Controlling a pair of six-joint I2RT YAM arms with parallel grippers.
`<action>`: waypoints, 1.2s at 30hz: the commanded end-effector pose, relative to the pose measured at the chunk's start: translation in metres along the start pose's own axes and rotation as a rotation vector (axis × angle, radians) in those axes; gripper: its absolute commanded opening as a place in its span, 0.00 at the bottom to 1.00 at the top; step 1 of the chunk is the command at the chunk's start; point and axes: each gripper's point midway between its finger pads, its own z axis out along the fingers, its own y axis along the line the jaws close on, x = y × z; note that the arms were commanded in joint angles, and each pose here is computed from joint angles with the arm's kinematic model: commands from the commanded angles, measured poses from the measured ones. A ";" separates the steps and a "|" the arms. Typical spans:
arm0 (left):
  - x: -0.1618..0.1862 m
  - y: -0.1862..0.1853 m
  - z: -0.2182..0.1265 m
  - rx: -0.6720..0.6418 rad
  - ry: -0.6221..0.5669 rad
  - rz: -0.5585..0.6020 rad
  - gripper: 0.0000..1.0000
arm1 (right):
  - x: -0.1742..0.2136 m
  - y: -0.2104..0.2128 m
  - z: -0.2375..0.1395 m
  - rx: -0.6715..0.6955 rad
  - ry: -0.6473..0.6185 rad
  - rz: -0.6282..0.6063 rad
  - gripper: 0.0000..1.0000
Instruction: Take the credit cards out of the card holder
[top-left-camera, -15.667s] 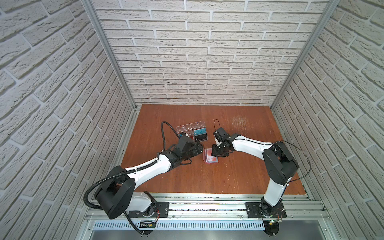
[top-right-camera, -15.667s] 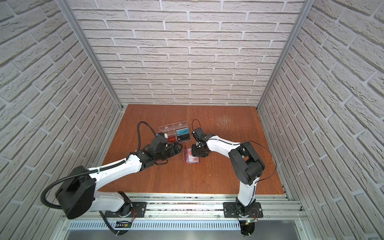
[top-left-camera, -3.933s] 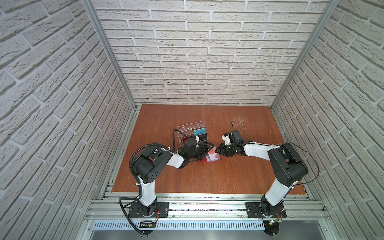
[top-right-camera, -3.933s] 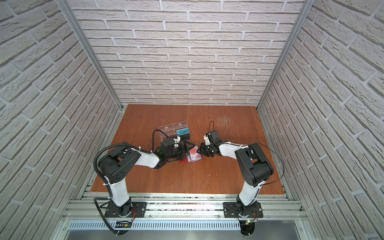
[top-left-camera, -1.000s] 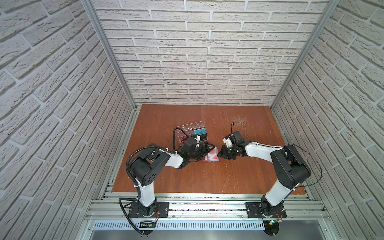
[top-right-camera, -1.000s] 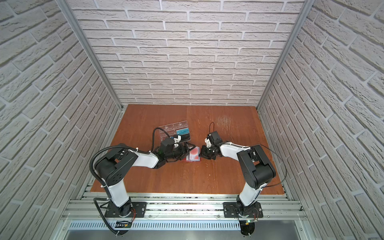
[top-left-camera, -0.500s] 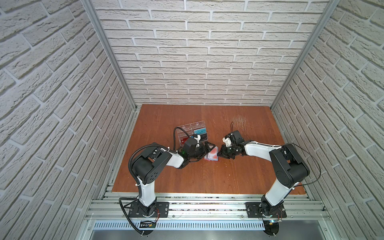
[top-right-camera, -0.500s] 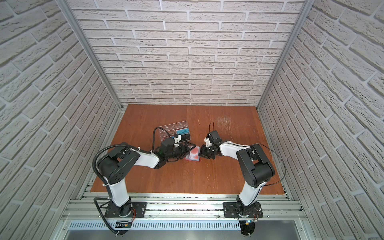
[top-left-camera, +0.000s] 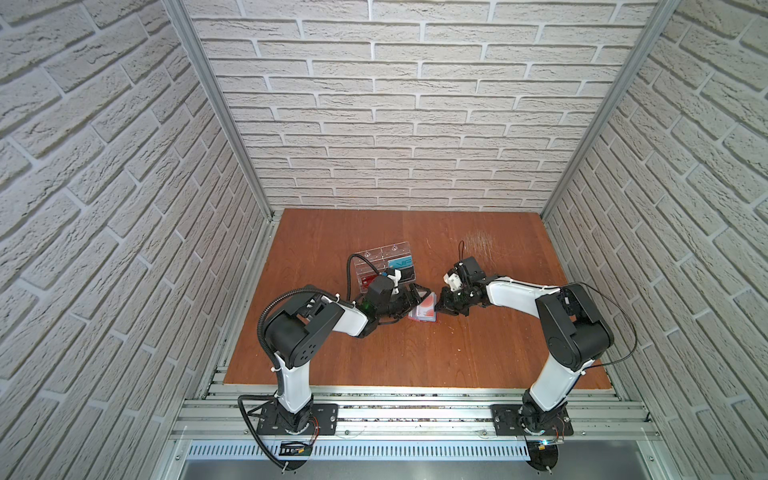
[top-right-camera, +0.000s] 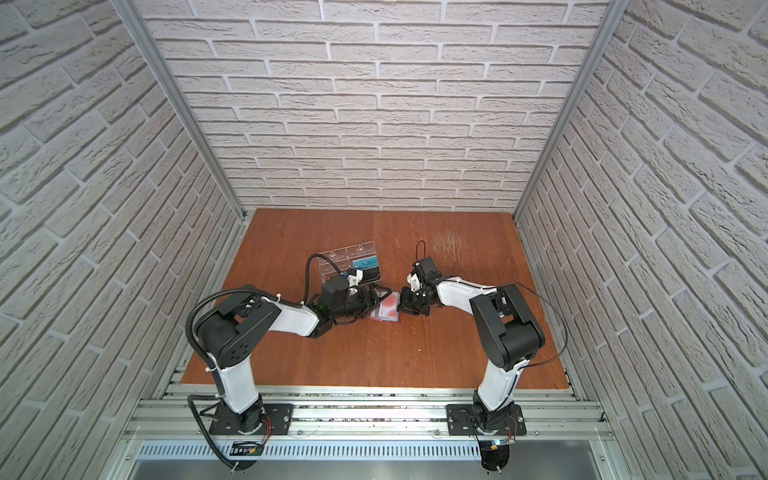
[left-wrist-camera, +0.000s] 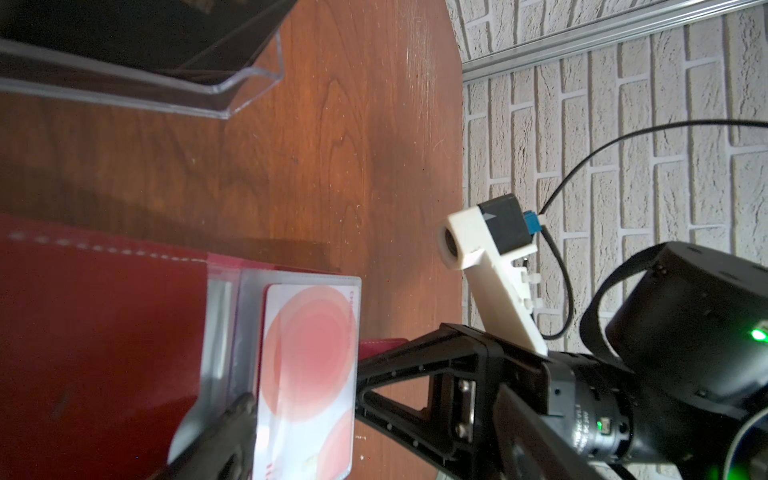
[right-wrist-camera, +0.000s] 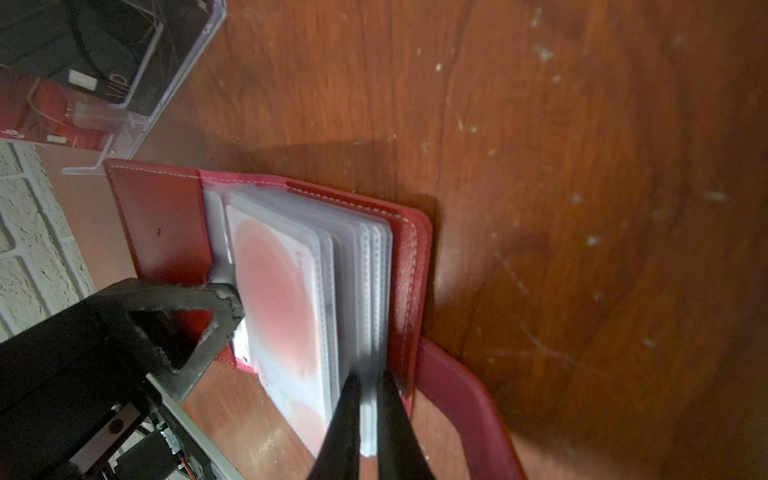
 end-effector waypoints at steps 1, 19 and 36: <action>0.019 -0.012 0.001 0.073 0.059 0.036 0.88 | -0.005 -0.022 0.020 0.085 -0.007 -0.010 0.10; 0.024 -0.035 0.002 0.180 0.071 0.065 0.88 | -0.010 -0.025 0.026 0.090 0.007 -0.010 0.10; 0.028 -0.059 -0.002 0.287 0.067 0.108 0.87 | -0.009 -0.027 0.030 0.088 0.014 -0.008 0.09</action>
